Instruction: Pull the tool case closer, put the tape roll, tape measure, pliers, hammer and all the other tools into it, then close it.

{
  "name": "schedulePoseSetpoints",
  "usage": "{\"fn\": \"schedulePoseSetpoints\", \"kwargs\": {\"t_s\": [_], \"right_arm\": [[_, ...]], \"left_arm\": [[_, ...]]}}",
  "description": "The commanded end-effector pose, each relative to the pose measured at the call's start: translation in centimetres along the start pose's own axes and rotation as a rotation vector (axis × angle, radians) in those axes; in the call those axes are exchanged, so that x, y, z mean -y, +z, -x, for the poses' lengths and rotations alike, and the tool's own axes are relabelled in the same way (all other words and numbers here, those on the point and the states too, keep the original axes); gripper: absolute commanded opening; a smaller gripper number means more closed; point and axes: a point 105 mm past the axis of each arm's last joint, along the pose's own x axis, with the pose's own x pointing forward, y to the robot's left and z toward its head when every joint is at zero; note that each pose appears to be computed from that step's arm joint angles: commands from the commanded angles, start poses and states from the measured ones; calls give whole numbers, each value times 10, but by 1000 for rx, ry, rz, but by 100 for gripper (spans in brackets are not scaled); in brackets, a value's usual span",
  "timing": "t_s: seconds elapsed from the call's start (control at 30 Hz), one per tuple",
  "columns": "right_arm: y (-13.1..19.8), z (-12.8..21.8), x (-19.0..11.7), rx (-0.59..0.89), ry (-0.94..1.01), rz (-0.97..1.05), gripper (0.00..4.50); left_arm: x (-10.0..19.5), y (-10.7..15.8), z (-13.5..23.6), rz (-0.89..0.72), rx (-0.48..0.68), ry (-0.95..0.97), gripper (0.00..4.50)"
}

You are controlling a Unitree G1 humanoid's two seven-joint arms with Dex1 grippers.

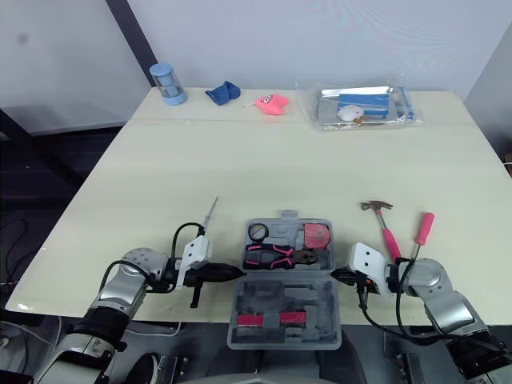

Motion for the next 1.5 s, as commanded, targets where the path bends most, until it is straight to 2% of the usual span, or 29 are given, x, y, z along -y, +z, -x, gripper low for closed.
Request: {"fn": "schedulePoseSetpoints", "kwargs": {"t_s": [0.03,0.23,0.47,0.77,1.5], "right_arm": [[8,-2,2,16,12,29,8],[15,-5,3,16,44,41,8],[16,-5,2,13,52,41,8],[22,-3,7,15,45,55,8],[38,-14,43,51,-77,92,8]], "left_arm": [[-2,3,-8,-6,-5,-5,2],[7,8,-14,-32,-21,-79,2],[7,9,-16,-37,-28,-67,2],[-4,11,-15,-49,-33,-3,2],[-45,24,-16,-154,-72,184,2]]}}
